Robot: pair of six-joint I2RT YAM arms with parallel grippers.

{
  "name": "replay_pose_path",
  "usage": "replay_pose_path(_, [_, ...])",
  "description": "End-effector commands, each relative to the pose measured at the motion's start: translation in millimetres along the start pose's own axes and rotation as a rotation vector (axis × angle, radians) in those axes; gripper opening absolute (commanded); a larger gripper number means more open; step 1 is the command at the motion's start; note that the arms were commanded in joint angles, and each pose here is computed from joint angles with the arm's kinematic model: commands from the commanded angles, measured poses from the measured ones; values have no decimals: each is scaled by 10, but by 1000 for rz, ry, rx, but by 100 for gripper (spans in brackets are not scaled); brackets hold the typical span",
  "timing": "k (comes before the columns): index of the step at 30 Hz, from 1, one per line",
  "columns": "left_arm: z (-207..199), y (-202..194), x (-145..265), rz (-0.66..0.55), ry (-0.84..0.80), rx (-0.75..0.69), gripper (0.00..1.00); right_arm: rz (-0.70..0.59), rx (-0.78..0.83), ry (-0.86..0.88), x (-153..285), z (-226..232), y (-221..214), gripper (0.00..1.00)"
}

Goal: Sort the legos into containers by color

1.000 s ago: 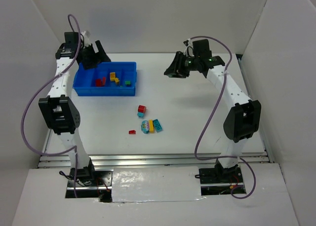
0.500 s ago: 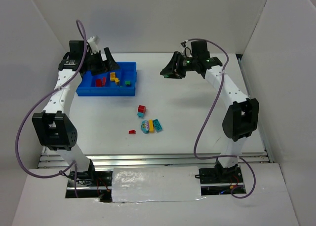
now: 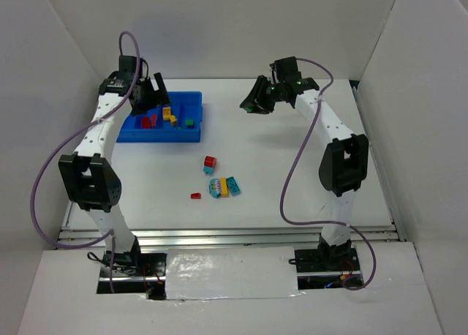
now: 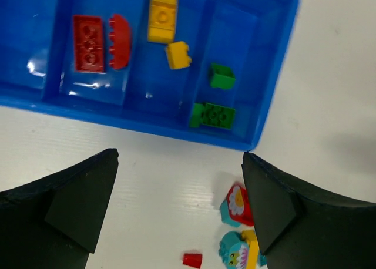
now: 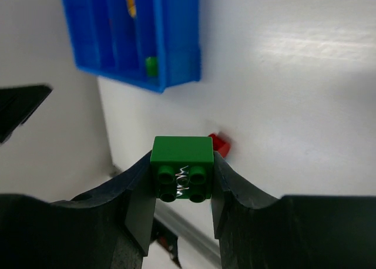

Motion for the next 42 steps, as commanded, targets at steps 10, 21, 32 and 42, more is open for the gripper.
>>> replay_pose_path(10, [1287,-368,228,151,408,297,99,-68,9,182,-896,640,186,1])
replay_pose_path(21, [1062,-705,307,201,259,330,100,-51,-58,463,-1458,1327,-121,1])
replay_pose_path(32, [1075,-757,589,143,249,247,99,-122,-24,292,-1734,1116,-245,19])
replay_pose_path(42, [1023,-740,646,123,212,227,100,-113,-18,300,-1803,1123,-257,67])
Point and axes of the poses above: each gripper's point midway between its finger pads, its own x axis back along the fingers, its own z axis along the line the jaws close on, y = z × x, the point moved 2 cm from there along x, back along the fingers, and after that the axes turned 6 degrees about -x, right-handed, at the moved point
